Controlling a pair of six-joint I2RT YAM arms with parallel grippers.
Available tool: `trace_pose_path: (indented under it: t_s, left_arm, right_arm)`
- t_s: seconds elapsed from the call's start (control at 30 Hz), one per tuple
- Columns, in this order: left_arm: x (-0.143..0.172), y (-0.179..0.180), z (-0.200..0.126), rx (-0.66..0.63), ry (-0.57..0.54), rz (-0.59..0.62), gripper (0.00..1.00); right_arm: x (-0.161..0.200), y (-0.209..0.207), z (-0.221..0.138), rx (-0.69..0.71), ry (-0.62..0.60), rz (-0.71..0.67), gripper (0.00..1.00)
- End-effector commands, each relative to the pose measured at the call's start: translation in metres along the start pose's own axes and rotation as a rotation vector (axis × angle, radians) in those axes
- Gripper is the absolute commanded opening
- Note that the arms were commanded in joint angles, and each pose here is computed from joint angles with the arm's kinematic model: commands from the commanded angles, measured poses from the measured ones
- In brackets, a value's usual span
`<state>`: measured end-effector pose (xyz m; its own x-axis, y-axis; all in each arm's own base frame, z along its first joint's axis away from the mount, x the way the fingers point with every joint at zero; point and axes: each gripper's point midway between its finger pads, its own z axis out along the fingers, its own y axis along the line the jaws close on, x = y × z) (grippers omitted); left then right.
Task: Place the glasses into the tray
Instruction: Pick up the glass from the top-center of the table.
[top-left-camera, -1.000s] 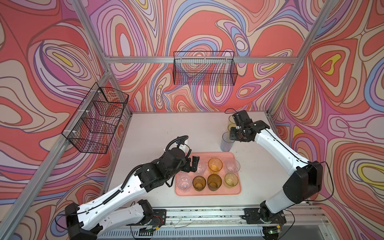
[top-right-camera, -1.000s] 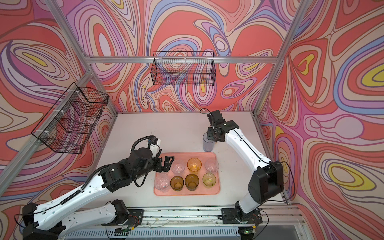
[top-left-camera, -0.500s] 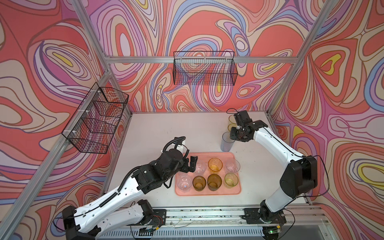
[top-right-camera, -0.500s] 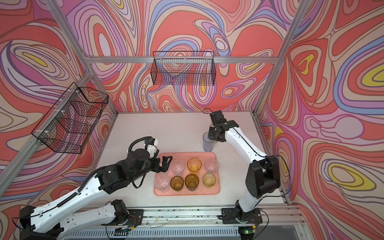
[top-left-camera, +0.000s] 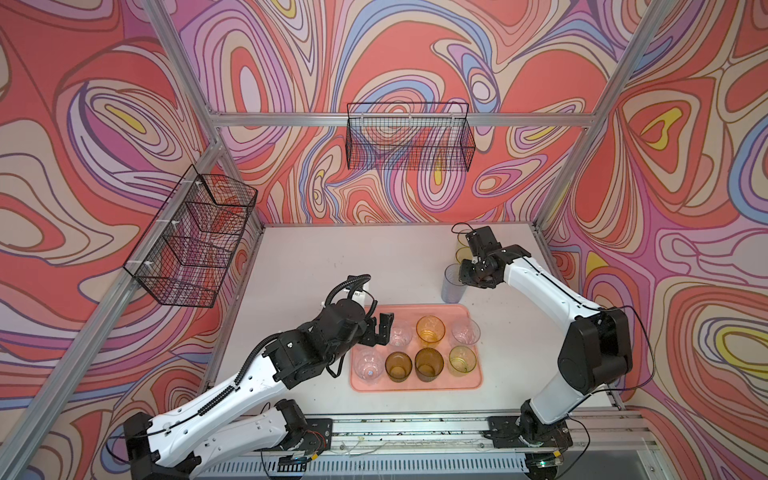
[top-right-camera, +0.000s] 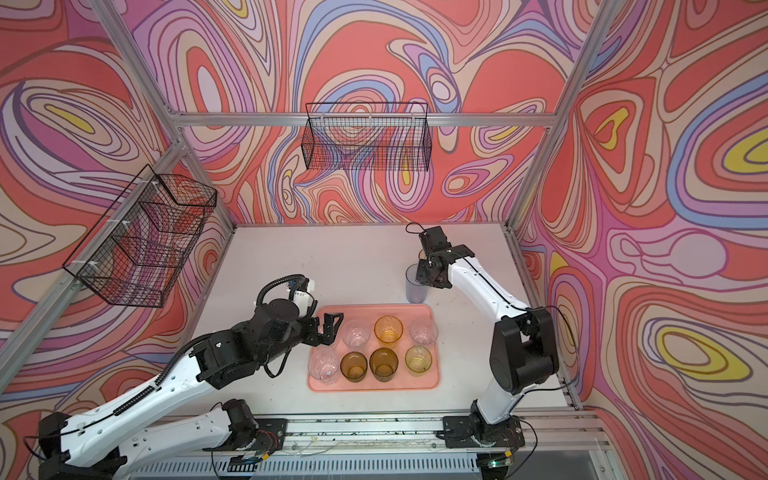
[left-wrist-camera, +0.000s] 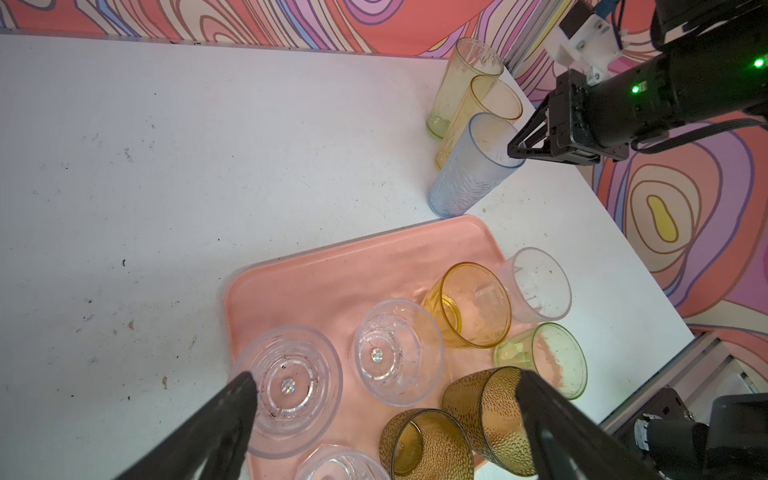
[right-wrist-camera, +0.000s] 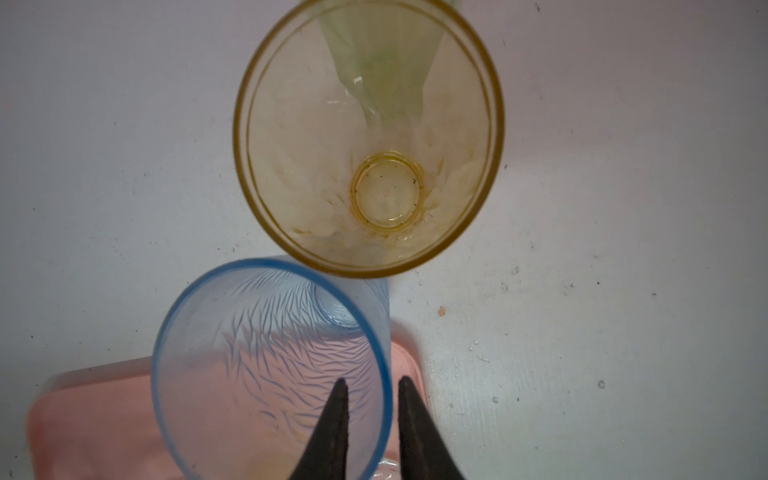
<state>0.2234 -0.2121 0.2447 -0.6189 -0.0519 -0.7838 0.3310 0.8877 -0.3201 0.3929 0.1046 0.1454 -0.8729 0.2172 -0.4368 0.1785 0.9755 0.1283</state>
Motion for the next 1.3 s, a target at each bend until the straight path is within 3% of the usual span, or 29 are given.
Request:
trace_pose_path:
  t_s: [0.0,0.43,0.63,0.73,1.27]
  left_arm:
    - [0.003,0.006,-0.002,-0.019,-0.001,-0.011,1.00]
    - [0.003,0.005,0.001,-0.018,-0.009,-0.007,1.00]
    - [0.003,0.002,0.007,-0.018,0.000,0.003,1.00]
    - [0.003,0.002,0.008,-0.024,0.002,0.008,1.00]
    - [-0.001,0.006,0.005,-0.042,-0.015,0.017,1.00]
  right_arm:
    - [0.000,-0.001,0.004,-0.003,-0.002,0.005,0.21]
    - [0.001,0.012,0.008,-0.074,0.017,0.004,0.16]
    - [-0.001,0.018,0.006,-0.104,0.018,0.007,0.08]
    - [0.000,0.022,0.006,-0.123,0.028,0.000,0.00]
    - [-0.005,0.043,-0.001,-0.226,0.033,-0.004,0.00]
